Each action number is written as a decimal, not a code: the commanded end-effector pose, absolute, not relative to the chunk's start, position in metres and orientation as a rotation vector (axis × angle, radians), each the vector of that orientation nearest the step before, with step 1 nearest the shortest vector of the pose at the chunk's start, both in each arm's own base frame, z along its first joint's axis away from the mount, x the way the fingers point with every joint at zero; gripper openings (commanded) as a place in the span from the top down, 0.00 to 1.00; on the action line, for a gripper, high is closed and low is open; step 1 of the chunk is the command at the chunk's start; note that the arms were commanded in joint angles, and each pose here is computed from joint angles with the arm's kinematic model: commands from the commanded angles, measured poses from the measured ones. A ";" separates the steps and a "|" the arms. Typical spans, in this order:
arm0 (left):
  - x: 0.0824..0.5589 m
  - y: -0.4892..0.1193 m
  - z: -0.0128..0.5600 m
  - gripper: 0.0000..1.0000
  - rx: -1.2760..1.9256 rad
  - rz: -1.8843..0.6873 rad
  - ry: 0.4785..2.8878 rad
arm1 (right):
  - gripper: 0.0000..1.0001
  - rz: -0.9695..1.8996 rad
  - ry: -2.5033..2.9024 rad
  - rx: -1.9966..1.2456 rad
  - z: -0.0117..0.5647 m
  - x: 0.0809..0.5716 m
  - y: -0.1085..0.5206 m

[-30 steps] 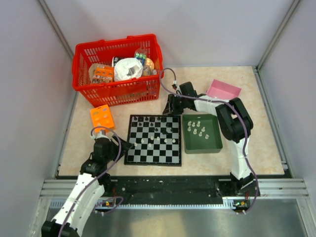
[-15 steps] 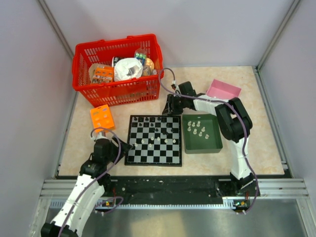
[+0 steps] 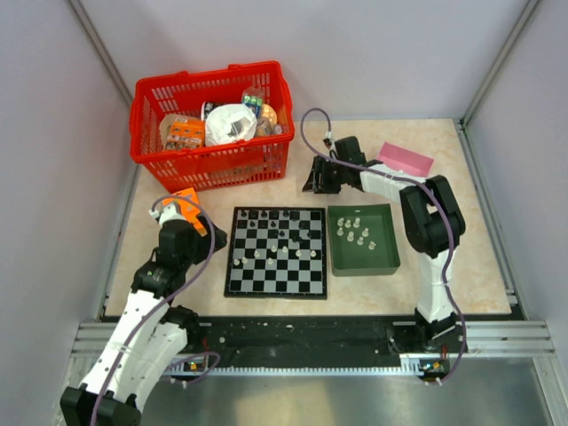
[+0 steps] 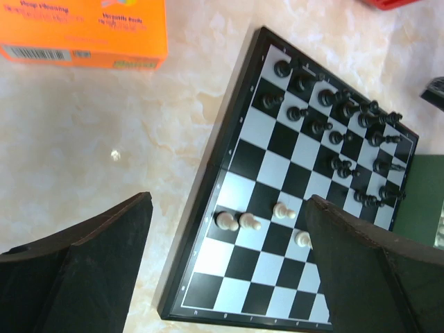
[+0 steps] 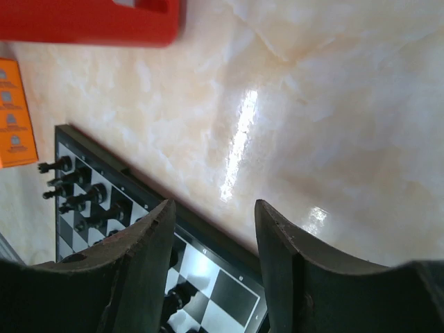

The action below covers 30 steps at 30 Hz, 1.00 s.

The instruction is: Set up the chess pieces on the board

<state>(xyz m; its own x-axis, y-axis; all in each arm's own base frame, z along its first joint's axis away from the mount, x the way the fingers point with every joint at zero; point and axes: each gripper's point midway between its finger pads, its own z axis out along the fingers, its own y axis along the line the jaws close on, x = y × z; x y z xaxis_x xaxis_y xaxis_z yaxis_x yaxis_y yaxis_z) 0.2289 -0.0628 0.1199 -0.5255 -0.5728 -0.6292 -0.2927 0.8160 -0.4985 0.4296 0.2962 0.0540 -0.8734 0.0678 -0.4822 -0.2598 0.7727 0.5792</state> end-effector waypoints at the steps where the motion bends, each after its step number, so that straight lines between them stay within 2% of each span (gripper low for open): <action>1: 0.253 -0.046 0.156 0.01 -0.462 -0.249 2.095 | 0.50 0.883 2.271 -0.202 0.131 0.443 0.292; 3: 0.256 -0.037 0.160 0.01 -0.458 -0.165 2.121 | 0.50 0.856 2.263 -0.194 0.136 0.438 0.284; 9: 0.267 -0.044 0.185 0.01 -0.365 -0.166 2.151 | 0.50 0.760 2.236 -0.211 0.153 0.413 0.271; 18: 0.268 -0.007 0.189 0.01 -0.309 0.124 2.166 | 0.56 0.573 2.244 -0.345 0.143 0.380 0.301; 30: 0.263 -0.002 0.193 0.01 -0.336 0.143 2.147 | 0.60 0.479 2.282 -0.451 0.118 0.371 0.330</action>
<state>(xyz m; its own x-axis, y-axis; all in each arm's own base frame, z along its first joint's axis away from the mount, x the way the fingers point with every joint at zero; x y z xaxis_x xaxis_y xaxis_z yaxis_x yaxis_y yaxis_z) 0.2606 -0.0080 0.1714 -0.5935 -0.1875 -0.7827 -0.2712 0.9622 -0.0248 0.3618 0.3221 0.1095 -0.6888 -0.1547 -0.7083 -0.4376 0.8677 0.2360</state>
